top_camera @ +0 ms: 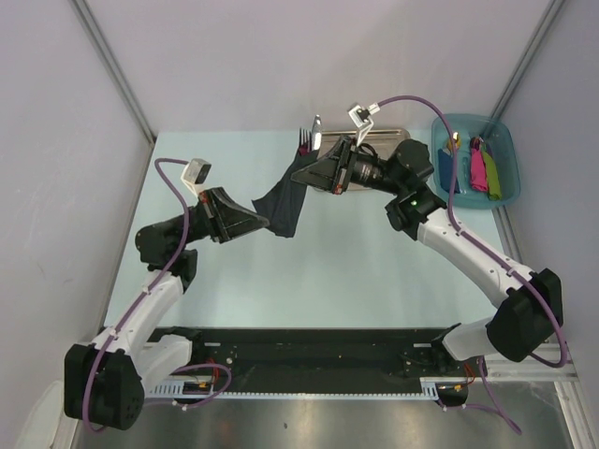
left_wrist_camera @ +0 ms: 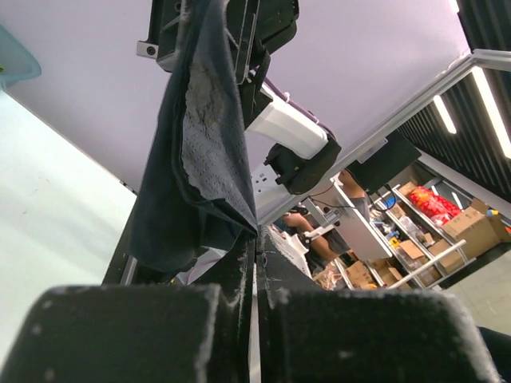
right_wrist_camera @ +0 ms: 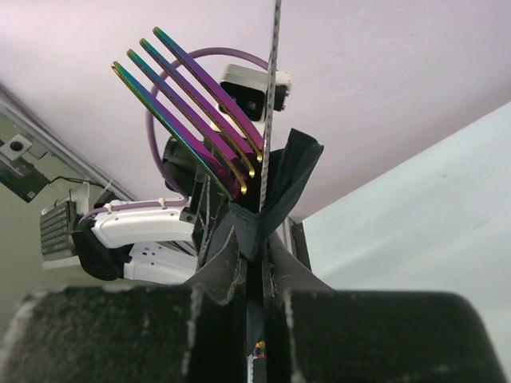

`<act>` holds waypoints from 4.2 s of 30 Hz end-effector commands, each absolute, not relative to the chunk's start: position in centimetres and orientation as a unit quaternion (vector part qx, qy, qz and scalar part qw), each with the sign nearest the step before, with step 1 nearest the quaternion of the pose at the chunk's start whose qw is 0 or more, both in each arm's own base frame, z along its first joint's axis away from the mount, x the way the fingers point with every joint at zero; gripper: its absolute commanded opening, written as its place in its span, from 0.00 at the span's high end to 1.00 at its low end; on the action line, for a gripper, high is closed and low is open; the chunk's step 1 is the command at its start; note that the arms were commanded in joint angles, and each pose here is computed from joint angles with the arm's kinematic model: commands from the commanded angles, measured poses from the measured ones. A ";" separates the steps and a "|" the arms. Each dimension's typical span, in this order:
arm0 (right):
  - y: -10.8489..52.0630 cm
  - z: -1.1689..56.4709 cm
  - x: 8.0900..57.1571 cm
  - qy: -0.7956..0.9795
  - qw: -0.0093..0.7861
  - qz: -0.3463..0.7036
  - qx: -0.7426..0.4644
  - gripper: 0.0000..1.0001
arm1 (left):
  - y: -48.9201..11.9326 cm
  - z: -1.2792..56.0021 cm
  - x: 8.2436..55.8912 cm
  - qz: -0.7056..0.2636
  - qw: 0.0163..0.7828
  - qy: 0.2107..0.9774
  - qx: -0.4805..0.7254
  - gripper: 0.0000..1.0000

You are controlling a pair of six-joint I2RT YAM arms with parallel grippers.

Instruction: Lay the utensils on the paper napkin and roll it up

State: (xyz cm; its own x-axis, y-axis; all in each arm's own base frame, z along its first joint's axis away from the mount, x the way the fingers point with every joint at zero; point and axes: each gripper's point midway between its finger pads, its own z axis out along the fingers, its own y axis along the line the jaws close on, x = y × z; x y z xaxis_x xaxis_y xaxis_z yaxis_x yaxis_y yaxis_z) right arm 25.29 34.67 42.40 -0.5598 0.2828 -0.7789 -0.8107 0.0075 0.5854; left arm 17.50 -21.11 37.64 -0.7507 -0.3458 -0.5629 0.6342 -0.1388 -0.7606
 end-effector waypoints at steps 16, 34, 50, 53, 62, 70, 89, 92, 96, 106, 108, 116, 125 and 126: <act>33.0 43.3 28.4 0.626 0.495 0.577 -0.172 1.00 | -13.1 37.2 23.4 -0.428 0.592 0.677 0.086 0.22; 35.6 44.0 27.4 0.620 0.477 0.602 -0.160 1.00 | -21.4 35.5 22.2 -0.352 0.595 0.671 0.268 0.07; 36.2 45.6 24.2 0.565 0.439 0.670 -0.196 1.00 | -24.8 35.3 19.0 -0.500 0.520 0.634 0.280 0.41; 36.1 45.7 23.8 0.558 0.438 0.674 -0.204 1.00 | -24.9 36.3 18.4 -0.535 0.512 0.614 0.274 0.47; 36.0 45.5 22.8 0.549 0.425 0.686 -0.219 1.00 | -25.6 37.7 16.7 -0.609 0.467 0.581 0.272 0.58; 35.8 45.8 21.7 0.533 0.416 0.698 -0.236 1.00 | -25.4 38.0 16.8 -0.618 0.463 0.579 0.261 0.53; 36.5 46.4 20.1 0.511 0.404 0.711 -0.266 1.00 | -26.1 36.7 16.3 -0.639 0.414 0.589 0.271 0.67; 36.6 46.3 20.0 0.510 0.402 0.711 -0.270 1.00 | -26.2 36.7 16.0 -0.646 0.403 0.587 0.275 0.72; 36.8 46.2 19.6 0.507 0.398 0.712 -0.277 1.00 | -26.1 36.8 15.7 -0.652 0.402 0.579 0.280 0.80; 36.6 46.3 19.8 0.506 0.417 0.694 -0.297 0.80 | -25.0 38.6 16.8 -0.605 0.499 0.556 0.274 1.00; 36.5 46.3 20.0 0.507 0.426 0.686 -0.301 0.72 | -24.8 39.3 17.1 -0.597 0.516 0.550 0.273 1.00; 36.0 45.4 20.4 0.530 0.426 0.672 -0.295 0.23 | -24.5 41.2 17.9 -0.581 0.558 0.525 0.274 1.00; 36.2 44.6 20.4 0.531 0.424 0.674 -0.290 0.03 | -24.5 42.9 18.3 -0.586 0.578 0.501 0.267 1.00; 36.2 45.0 20.3 0.523 0.428 0.676 -0.292 0.08 | -24.6 42.8 18.4 -0.587 0.577 0.502 0.266 1.00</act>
